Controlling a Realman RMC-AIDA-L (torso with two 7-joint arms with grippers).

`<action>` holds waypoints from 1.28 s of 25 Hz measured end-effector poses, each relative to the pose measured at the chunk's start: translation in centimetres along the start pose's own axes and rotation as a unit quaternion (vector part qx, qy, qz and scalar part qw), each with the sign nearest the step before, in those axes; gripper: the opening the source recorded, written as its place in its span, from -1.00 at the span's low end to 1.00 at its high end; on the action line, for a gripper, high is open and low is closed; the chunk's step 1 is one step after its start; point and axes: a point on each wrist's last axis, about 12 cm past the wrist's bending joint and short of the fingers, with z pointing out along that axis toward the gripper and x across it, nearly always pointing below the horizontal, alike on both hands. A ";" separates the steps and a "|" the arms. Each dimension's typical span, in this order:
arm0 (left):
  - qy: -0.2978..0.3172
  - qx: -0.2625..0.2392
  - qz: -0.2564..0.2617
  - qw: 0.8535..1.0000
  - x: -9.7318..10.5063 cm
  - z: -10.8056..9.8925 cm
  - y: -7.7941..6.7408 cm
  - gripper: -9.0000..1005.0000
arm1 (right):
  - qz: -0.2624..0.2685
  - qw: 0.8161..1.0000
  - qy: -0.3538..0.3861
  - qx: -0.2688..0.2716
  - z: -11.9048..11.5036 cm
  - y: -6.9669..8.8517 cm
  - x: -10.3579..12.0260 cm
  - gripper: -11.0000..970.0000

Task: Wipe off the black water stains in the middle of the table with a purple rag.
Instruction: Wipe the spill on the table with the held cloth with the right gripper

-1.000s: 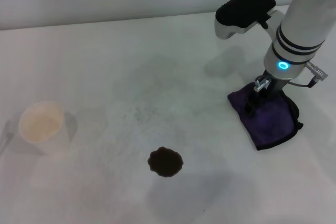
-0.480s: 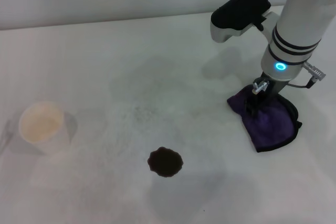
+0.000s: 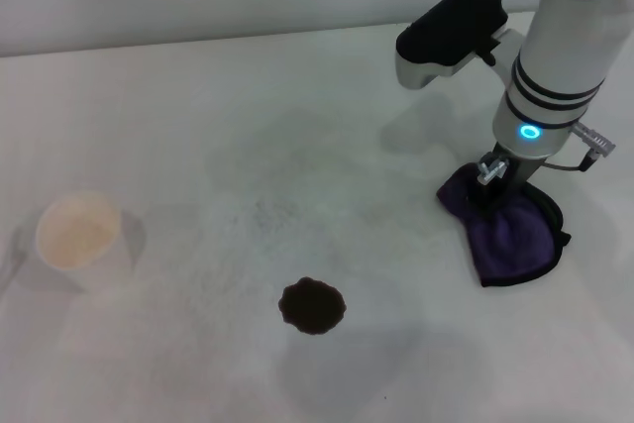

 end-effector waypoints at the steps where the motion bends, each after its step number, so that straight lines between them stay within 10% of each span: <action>1: 0.000 0.000 0.000 1.000 0.0 0.0 0.0 0.78 | -0.001 1.000 0.001 0.000 0.0 0.1 0.0 -0.57; 14: -0.002 0.001 0.000 1.000 0.0 0.0 0.0 0.78 | -0.063 0.997 -0.023 -0.029 -1.3 3.8 -0.5 -0.70; 32: -0.029 0.017 0.018 0.999 -1.2 2.4 0.4 0.78 | -0.183 0.970 -0.103 -0.124 -1.6 17.0 -0.9 -0.95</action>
